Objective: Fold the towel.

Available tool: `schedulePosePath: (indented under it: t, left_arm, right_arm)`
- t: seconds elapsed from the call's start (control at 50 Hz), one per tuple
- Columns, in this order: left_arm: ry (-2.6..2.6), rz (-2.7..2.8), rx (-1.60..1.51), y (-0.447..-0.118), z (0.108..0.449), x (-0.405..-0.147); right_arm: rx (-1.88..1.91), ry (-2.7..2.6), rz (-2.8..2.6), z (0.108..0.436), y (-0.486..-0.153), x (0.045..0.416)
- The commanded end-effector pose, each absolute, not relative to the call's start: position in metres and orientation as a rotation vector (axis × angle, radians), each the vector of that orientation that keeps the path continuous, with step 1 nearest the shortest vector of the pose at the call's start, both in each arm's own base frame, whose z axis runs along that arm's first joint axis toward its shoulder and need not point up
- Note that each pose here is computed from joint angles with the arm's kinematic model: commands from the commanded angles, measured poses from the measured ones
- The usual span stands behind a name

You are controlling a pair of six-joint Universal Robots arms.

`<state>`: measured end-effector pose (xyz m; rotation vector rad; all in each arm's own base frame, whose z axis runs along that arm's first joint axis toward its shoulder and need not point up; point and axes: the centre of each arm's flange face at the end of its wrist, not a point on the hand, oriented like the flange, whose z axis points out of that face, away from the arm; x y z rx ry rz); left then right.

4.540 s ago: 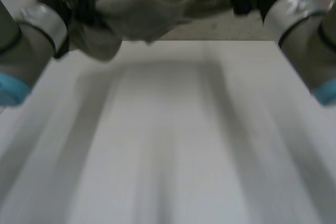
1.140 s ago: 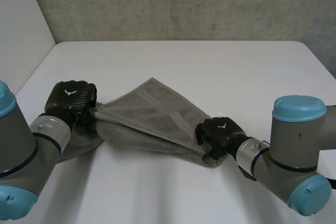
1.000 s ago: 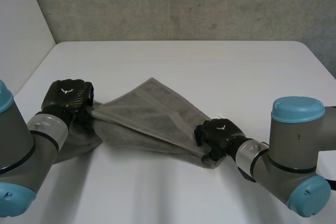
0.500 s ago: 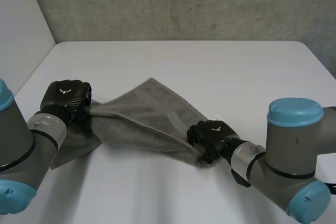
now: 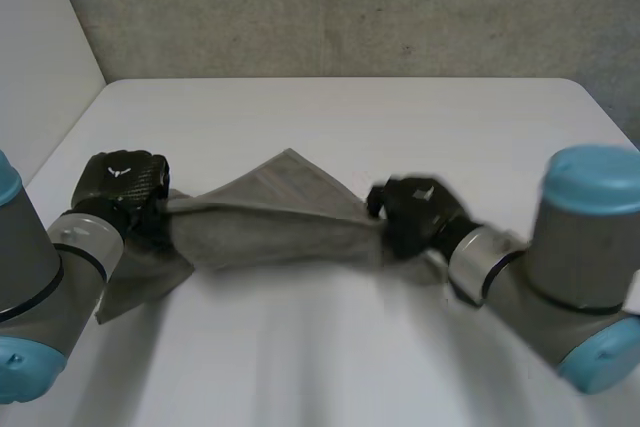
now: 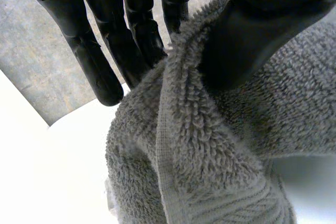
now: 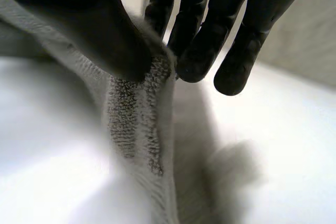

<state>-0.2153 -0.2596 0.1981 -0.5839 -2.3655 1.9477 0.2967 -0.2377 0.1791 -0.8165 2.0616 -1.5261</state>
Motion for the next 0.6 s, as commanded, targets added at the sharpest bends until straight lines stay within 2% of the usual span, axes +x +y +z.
schedulePosePath:
  t: [0.02,0.1,0.42,0.6]
  left_arm:
    - [-2.37,1.937,-0.594,-0.257,0.196,-0.216]
    - [-2.366,1.927,-0.606,-0.254,0.194,-0.218]
    - [-2.381,1.876,-0.645,-0.247,0.185,-0.223]
    - [-2.27,1.782,-0.776,-0.224,0.18,-0.242]
  right_arm:
    - [-0.683,1.936,-1.817,0.255,-0.264,0.265]
    - [-0.673,1.914,-1.853,0.264,-0.264,0.26]
    - [-0.68,1.977,-1.787,0.245,-0.265,0.262]
    - [-0.692,2.003,-1.757,0.235,-0.265,0.262]
